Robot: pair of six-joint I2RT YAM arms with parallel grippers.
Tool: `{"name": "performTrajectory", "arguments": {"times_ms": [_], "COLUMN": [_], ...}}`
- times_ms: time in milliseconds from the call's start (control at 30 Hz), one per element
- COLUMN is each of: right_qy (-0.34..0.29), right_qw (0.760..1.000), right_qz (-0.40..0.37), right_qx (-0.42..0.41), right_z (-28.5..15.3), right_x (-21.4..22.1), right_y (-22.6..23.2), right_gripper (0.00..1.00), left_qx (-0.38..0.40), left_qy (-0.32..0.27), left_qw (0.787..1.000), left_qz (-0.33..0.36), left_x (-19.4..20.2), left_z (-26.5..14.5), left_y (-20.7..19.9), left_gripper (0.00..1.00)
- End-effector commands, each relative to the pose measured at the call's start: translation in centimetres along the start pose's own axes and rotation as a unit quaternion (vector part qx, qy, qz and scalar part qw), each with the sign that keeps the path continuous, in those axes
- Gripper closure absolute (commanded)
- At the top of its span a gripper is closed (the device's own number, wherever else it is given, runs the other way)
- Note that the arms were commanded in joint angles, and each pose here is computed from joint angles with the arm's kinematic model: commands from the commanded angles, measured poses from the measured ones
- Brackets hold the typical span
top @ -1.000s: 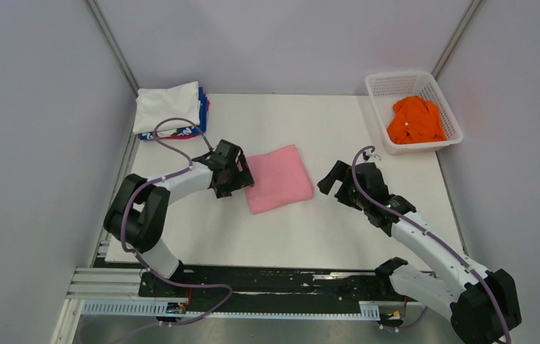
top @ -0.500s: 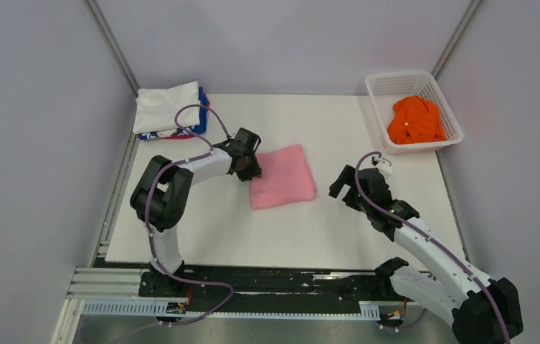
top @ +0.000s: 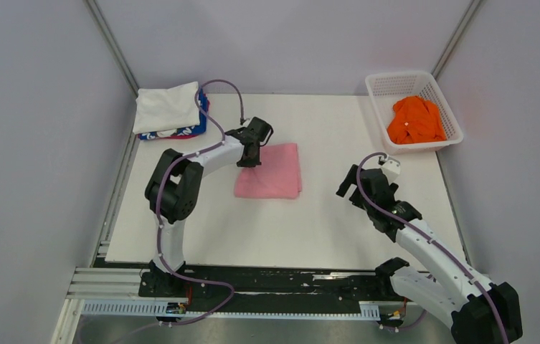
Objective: Fold and stack the t-shirts
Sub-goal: Put the neatly folded tshirt into the corner of the board with the left arm
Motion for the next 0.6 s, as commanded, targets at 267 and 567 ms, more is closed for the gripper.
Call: {"name": "performTrajectory", "arguments": {"times_ms": [267,567], "right_qy": [-0.022,-0.032], "right_qw": [0.999,0.999], "right_qz": [-0.008,0.004], "right_qx": [0.035,0.044], "right_z": [0.4,0.5], "right_x": [-0.6,-1.2], "right_y": [-1.4,-1.9], "right_gripper": [0.00,0.00], "left_qx": [-0.255,-0.319], "left_qy": [-0.202,-0.239], "left_qw": [0.914,0.881], "left_qz": [0.243,0.255], "left_x": [-13.0,-20.8], "left_z": [-2.3,-3.3], "left_y": [5.7,10.6], "left_gripper": [1.00,1.00]}}
Point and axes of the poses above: each gripper's point midway between its finger pads, its own z axis out along the fingers, its own y axis along the line the jaws close on, x = y × z, the point moved 4 cm from there along -z, back along the fingers, and after that the axes turned 5 degrees about -z, right-handed, at the moved point
